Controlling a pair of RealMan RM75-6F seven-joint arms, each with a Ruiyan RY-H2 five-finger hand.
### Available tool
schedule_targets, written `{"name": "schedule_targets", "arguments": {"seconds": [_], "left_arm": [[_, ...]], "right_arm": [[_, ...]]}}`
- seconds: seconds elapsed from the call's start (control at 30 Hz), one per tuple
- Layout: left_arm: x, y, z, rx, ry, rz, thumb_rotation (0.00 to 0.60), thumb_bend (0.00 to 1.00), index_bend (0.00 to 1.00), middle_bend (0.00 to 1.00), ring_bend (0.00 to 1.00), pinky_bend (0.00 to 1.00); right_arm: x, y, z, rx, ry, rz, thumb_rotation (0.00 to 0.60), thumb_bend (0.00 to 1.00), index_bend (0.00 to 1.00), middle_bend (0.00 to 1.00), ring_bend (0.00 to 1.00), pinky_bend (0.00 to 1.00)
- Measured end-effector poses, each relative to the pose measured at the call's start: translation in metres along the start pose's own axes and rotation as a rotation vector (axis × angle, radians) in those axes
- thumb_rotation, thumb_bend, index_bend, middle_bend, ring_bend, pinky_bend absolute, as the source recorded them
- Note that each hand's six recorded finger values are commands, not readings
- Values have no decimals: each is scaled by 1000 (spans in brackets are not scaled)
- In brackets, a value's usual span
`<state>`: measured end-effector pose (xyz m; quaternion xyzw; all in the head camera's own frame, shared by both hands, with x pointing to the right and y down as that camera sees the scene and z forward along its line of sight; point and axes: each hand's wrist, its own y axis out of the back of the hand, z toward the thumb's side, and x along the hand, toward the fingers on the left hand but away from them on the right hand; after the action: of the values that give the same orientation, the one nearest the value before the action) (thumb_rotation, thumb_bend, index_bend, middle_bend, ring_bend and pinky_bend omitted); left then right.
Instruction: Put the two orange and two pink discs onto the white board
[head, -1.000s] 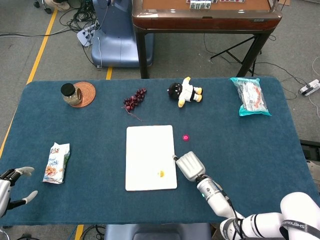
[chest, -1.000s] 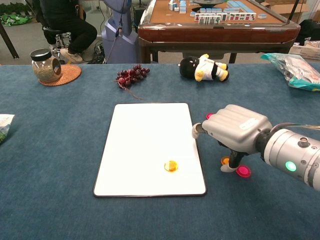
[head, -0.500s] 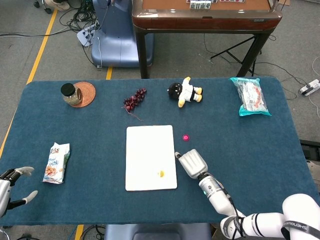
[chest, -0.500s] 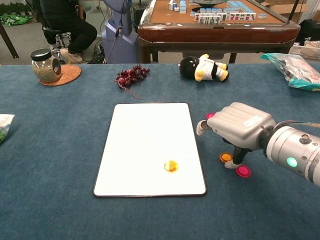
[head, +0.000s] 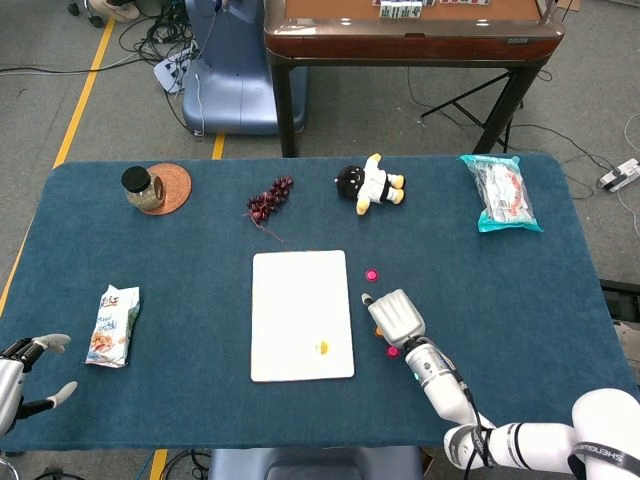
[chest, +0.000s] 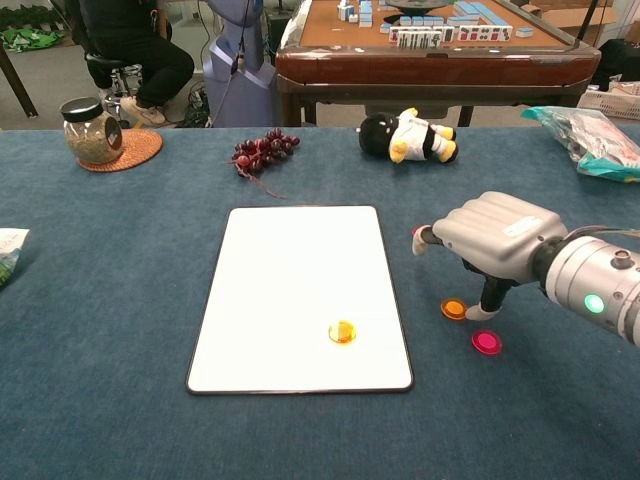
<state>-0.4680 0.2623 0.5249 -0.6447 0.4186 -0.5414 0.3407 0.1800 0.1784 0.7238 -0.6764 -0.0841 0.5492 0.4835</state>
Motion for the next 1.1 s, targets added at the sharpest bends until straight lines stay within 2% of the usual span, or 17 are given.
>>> {"name": "schedule_targets", "arguments": {"seconds": [0.17,0.37,1.1], "left_arm": [[0,0,0,-1,-1,-1,600,141,407,447,376,534],[0,0,1,-1,-3,0,600,141,407,446,376,534],[-1,1,0,-4,2,2,600,141,408,446,376,534]], "right_arm": [[6,4,1,-15,19,7,600,12,258,1000,1000,1000],[13,7,0,-1,26,28,600,50,360,1000,1000,1000],[6,-5,3,0,31,65,600,118,415,1000,1000,1000]]}}
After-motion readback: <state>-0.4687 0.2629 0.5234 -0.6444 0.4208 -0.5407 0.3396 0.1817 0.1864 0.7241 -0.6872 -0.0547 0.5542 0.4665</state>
